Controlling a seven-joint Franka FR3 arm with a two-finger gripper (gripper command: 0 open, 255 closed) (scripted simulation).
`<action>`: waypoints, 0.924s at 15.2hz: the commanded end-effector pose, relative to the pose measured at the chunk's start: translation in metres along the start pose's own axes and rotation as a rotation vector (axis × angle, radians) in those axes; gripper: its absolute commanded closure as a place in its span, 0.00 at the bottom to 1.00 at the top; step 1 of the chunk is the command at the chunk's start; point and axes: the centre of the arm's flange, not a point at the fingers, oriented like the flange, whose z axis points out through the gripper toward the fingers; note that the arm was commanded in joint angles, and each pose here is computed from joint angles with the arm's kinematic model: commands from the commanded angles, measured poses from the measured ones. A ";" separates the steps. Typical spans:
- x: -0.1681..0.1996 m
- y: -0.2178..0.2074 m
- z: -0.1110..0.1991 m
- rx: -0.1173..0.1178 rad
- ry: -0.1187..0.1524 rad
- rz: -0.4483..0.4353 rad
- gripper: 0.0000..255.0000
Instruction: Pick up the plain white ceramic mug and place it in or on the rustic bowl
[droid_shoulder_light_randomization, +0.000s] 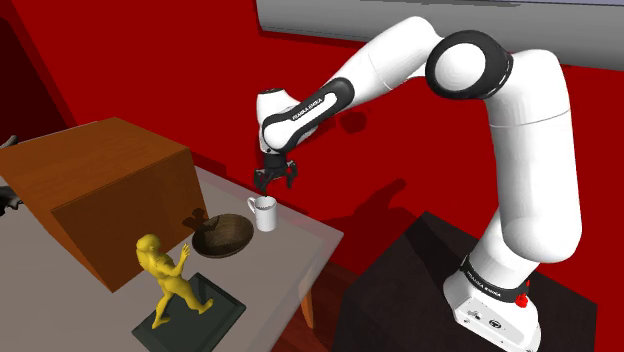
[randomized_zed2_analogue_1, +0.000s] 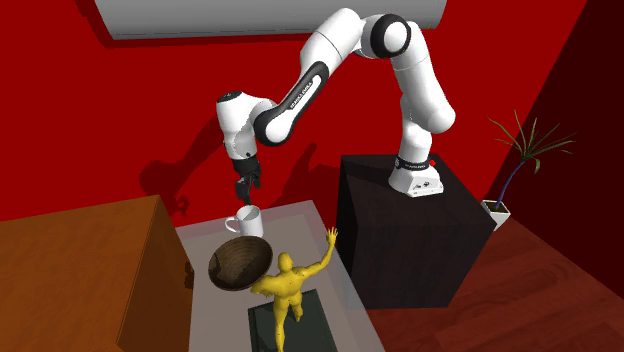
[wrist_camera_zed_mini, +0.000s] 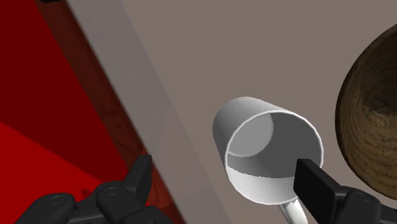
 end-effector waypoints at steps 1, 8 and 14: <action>0.010 -0.008 0.018 0.001 -0.008 0.007 0.00; 0.010 -0.008 0.058 0.001 -0.008 0.007 0.00; 0.010 -0.008 0.058 0.001 -0.008 0.007 0.00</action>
